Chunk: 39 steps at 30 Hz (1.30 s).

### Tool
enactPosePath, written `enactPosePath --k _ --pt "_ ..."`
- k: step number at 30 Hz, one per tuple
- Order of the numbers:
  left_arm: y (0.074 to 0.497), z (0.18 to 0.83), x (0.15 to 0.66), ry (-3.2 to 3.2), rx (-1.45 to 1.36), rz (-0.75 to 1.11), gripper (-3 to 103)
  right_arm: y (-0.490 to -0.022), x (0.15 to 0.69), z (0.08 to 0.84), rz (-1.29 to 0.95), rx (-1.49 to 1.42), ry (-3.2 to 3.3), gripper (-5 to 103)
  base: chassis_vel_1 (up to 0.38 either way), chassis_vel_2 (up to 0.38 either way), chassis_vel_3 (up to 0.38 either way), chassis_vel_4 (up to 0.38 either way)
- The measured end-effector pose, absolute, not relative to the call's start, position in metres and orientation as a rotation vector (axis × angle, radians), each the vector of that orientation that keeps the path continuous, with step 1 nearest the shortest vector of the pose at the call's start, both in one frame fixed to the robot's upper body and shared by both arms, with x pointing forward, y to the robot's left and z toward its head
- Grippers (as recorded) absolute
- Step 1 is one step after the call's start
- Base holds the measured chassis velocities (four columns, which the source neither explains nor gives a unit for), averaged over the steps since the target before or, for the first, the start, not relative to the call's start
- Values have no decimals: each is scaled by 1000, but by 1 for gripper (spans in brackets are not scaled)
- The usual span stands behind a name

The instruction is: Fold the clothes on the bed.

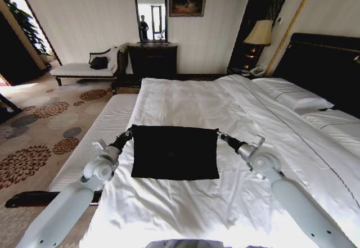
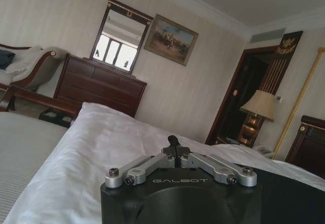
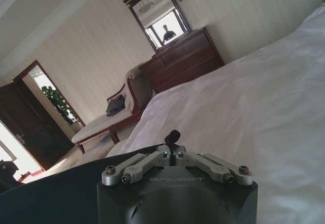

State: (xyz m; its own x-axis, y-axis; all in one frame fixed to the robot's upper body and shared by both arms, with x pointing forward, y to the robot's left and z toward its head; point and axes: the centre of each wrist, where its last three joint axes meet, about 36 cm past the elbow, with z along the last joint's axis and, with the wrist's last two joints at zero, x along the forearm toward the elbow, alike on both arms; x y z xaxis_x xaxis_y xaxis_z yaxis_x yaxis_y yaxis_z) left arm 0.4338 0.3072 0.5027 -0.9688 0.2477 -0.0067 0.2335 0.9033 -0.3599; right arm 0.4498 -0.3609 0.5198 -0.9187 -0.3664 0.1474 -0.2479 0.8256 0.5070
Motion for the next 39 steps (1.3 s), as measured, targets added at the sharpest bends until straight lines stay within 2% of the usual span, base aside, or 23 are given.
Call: enactPosePath --k 17,23,29,39 --pt "313 575 404 -3153 -490 610 0 -355 419 619 -678 612 -2940 0 0 0 0 0" --pt "302 579 373 -3132 -575 661 0 -343 395 628 -656 668 -2940 0 0 0 0 0" --pt "301 566 358 -3120 -540 660 0 -342 390 623 -661 650 -2932 0 0 0 0 0" --pt "303 573 300 -3138 -517 665 0 -340 339 629 -687 632 -2922 0 0 0 0 0"
